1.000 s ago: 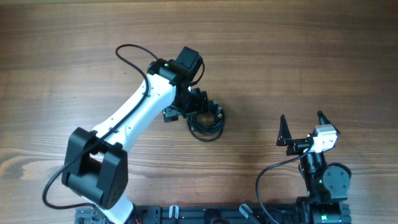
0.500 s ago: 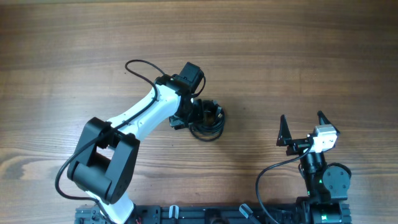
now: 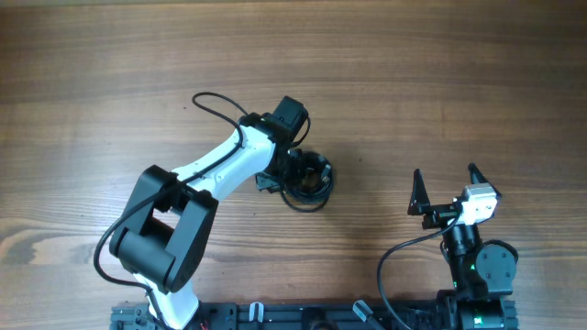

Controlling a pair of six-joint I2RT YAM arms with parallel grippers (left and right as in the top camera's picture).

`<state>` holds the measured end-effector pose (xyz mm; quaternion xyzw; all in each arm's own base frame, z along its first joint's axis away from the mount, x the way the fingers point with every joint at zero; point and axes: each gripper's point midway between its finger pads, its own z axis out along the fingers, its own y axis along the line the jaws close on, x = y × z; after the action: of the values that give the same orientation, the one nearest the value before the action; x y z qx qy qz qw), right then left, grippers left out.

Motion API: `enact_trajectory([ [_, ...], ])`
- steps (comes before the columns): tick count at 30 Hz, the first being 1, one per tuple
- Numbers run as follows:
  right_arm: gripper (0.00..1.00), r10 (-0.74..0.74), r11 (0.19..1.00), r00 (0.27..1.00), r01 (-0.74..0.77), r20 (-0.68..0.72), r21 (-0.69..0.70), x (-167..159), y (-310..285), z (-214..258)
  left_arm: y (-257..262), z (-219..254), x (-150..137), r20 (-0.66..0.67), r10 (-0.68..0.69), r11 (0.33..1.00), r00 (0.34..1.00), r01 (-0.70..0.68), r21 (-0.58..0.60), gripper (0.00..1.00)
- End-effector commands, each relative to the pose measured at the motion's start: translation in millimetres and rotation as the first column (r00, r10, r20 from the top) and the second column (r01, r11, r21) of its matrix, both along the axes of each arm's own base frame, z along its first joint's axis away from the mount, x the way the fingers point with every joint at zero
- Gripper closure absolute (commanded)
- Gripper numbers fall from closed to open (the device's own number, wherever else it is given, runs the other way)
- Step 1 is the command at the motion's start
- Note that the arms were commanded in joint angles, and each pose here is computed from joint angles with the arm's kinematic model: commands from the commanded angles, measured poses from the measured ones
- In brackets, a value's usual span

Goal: Untangle cables
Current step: 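Lift the grasped cable strand with the left gripper, pulling it leftward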

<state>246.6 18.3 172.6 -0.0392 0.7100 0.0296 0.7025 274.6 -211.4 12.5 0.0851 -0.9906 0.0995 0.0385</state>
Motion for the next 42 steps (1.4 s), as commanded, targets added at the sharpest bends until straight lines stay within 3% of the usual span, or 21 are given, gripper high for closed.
enact_trajectory([
  [1, 0.00, -0.013, 1.000, 1.000, 0.013, 0.009, -0.011, 0, -2, 2, -4, 16, 9, 0.024, -0.007, 1.000, 1.000, 0.007, 0.001, 0.72],
  [4, 0.00, -0.013, 1.000, 1.000, 0.013, 0.009, -0.011, 0, -2, 2, -5, 21, 10, 0.034, -0.007, 1.000, 0.999, 0.007, -0.006, 0.73],
  [6, 0.00, -0.013, 1.000, 1.000, 0.013, 0.009, -0.011, 0, -2, 2, -5, 21, 9, 0.030, -0.007, 1.000, 1.000, 0.007, -0.004, 0.83],
  [8, 0.00, -0.013, 1.000, 1.000, 0.013, 0.009, -0.011, 0, -2, 2, -4, 21, 9, 0.030, -0.007, 1.000, 1.000, 0.007, -0.003, 0.85],
  [12, 0.00, -0.013, 1.000, 1.000, 0.013, 0.009, -0.011, 0, -2, 2, -5, 22, 10, 0.033, -0.007, 1.000, 0.999, 0.007, -0.005, 0.96],
  [25, 0.00, -0.013, 1.000, 1.000, 0.013, 0.009, -0.011, 0, -2, 2, -17, 139, 32, 0.323, 0.044, 0.980, 0.945, 0.021, -0.196, 0.96],
  [30, 0.00, -0.013, 1.000, 1.000, 0.013, 0.010, -0.011, 0, -2, 2, -52, 179, 26, 0.352, 0.027, 0.903, 0.935, 0.128, -0.411, 0.96],
  [32, 0.00, -0.013, 1.000, 1.000, 0.013, 0.009, -0.011, 0, -2, 2, -49, 187, 34, 0.394, 0.053, 0.905, 0.918, 0.123, -0.407, 0.96],
  [36, 0.00, -0.013, 1.000, 1.000, 0.013, 0.009, -0.011, 0, -2, 2, -22, 181, 47, 0.326, 0.190, 0.915, 0.926, -0.047, -0.401, 0.96],
  [42, 0.00, -0.013, 1.000, 1.000, 0.013, 0.009, -0.011, 0, -2, 2, -19, 193, 46, 0.303, 0.206, 0.884, 0.930, -0.044, -0.466, 0.96],
])
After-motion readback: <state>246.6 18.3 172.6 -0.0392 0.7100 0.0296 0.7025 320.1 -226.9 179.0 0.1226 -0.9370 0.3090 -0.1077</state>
